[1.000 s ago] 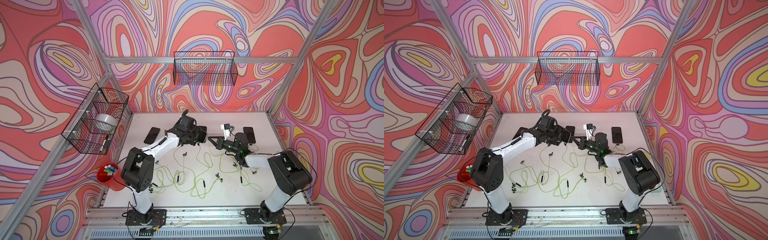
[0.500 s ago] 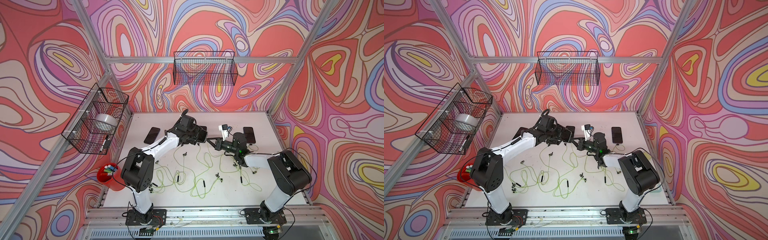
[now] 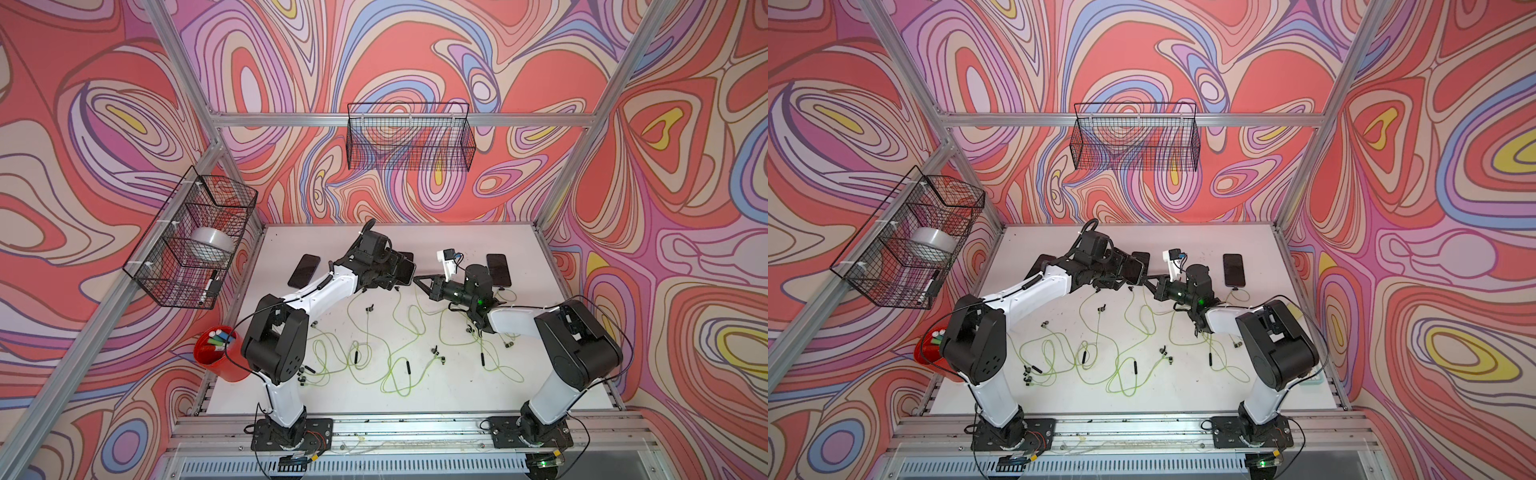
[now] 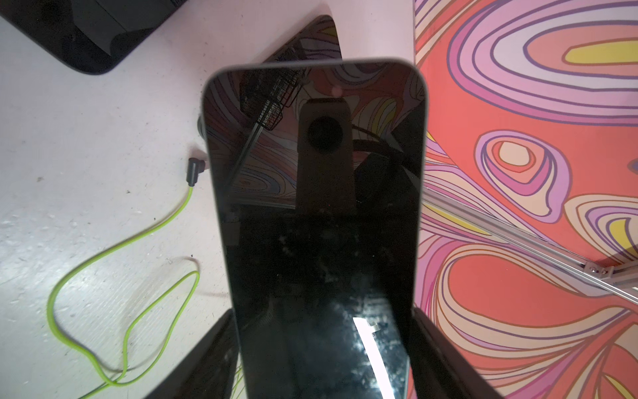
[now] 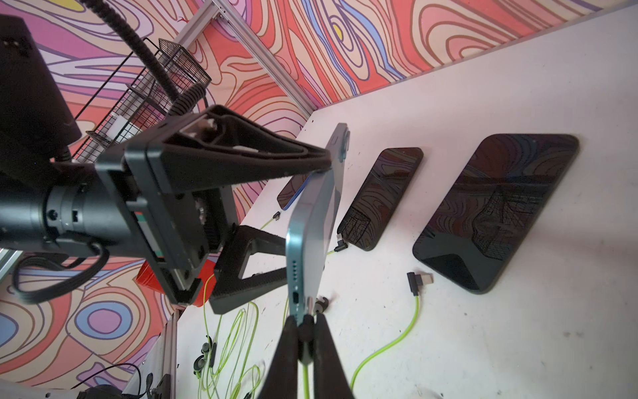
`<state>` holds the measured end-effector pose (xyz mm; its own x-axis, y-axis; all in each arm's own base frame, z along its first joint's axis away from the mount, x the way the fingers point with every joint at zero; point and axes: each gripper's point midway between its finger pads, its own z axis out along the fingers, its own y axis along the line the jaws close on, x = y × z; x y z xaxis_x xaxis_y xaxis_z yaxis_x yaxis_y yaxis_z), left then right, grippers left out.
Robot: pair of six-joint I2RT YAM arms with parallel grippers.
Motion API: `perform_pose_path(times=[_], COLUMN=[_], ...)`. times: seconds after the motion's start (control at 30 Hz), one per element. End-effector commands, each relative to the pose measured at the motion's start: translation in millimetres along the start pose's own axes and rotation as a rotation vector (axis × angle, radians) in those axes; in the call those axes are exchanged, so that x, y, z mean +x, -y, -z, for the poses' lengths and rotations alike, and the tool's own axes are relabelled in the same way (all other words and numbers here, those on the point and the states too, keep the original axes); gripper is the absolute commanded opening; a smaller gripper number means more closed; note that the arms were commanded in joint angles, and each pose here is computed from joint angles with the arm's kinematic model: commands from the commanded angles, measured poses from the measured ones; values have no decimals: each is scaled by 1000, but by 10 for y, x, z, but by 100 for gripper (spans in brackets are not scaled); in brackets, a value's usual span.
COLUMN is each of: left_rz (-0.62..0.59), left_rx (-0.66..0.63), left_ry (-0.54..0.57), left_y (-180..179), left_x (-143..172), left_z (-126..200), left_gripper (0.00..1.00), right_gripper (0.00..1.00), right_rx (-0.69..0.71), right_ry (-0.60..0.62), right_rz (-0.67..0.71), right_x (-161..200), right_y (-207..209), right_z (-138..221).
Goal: Plug wired earphones into phones
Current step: Insert the wired earphone into the phone.
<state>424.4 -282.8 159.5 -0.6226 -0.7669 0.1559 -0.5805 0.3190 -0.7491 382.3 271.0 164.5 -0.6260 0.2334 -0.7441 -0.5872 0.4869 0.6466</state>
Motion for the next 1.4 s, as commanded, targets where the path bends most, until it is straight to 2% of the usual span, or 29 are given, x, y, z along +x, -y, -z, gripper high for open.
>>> perform_pose_path(times=[0.0,0.4,1.37], left_rz=[10,38,26], left_rx=[63,72,93], left_ry=[-4,-7,-73], left_y=[144,159,219], left_x=[7,-5,109], left_z=[94,56,58], left_gripper=[0,0,0], right_gripper=[0,0,0], right_rx=[-4,24,64], right_ry=[21,10,-55], right_rz=[25,63,58], right_x=[-77,-109,-51], right_y=[-24,-107,65], right_z=[-43,74,-140])
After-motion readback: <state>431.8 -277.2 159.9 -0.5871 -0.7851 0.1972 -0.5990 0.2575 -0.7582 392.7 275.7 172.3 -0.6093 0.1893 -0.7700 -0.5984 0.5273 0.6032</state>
